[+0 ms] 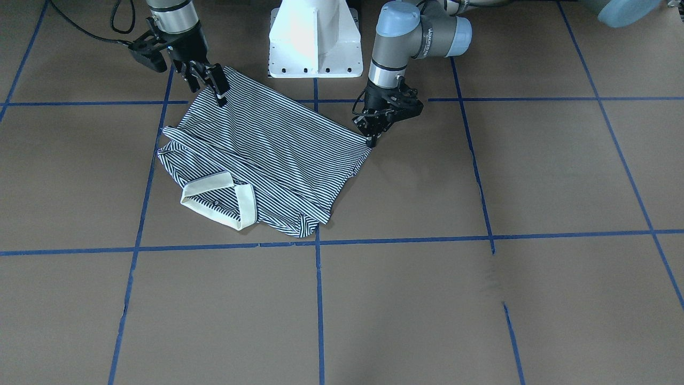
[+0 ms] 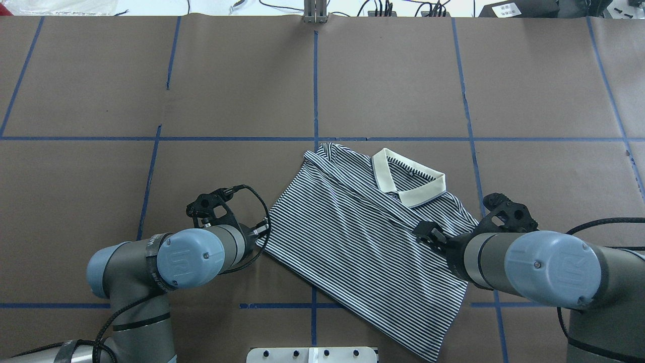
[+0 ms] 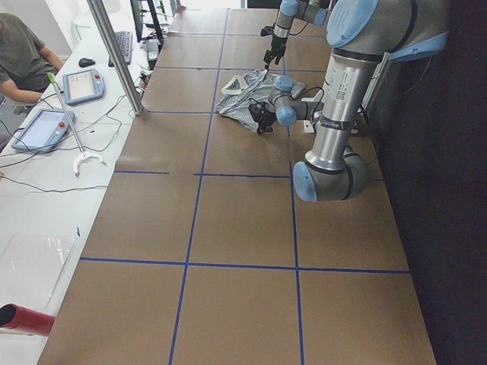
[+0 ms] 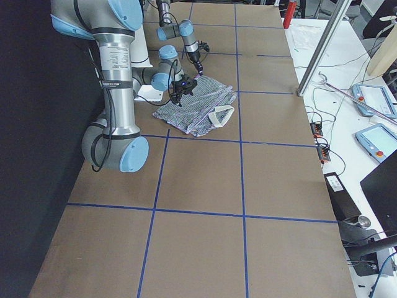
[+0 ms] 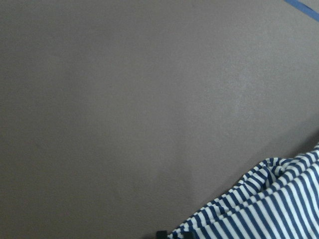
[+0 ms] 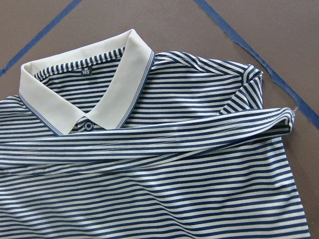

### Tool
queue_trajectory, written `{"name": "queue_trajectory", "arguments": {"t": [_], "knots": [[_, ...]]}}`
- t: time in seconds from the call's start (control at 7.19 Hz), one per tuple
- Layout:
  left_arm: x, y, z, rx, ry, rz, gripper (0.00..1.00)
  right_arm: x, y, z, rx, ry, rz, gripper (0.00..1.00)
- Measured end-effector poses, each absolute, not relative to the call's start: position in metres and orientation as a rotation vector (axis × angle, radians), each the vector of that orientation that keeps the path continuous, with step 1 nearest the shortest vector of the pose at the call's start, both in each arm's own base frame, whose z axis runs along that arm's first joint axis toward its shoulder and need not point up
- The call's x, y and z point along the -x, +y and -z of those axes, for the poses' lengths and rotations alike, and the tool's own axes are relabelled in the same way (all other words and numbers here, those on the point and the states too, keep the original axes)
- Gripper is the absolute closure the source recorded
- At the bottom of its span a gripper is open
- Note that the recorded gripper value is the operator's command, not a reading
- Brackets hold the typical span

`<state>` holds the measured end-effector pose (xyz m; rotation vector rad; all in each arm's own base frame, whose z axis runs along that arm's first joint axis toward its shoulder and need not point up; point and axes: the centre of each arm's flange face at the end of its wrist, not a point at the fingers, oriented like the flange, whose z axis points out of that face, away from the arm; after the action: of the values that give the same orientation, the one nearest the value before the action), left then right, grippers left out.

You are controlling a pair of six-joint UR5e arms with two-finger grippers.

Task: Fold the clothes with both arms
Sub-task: 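Rotate the shirt with the right gripper so the collar faces it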

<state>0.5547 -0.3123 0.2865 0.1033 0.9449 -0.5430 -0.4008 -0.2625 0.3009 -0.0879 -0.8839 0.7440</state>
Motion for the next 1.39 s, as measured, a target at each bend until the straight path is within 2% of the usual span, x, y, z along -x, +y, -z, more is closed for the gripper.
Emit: {"name": "queue_trajectory", "arguments": {"t": [0.28,0.42,0.7,0.97,1.11,1.25,1.39], "knots": [[-0.522,-0.330,-0.268,-0.184,0.935,0.466,1.00,0.401,-0.263,-0.301,0.087,-0.885,-0.744,0.00],[-0.505,-0.355,-0.272,-0.241,0.910,0.438,1.00,0.400,-0.263,-0.300,0.084,-0.888,-0.747,0.00],[-0.483,-0.432,-0.293,-0.342,0.878,0.462,1.00,0.399,-0.267,-0.294,0.064,-0.906,-0.758,0.00],[-0.489,-0.529,-0.299,-0.427,0.887,0.519,1.00,0.396,-0.270,-0.289,0.055,-0.921,-0.767,0.00],[-0.498,-0.581,-0.296,-0.453,0.877,0.552,0.88,0.395,-0.272,-0.288,0.054,-0.925,-0.770,0.00],[-0.502,-0.621,-0.300,-0.476,0.868,0.566,0.47,0.395,-0.273,-0.284,0.054,-0.935,-0.771,0.00],[-0.501,-0.643,-0.307,-0.490,0.862,0.565,0.46,0.398,-0.274,-0.275,0.053,-0.956,-0.771,0.00]]}}
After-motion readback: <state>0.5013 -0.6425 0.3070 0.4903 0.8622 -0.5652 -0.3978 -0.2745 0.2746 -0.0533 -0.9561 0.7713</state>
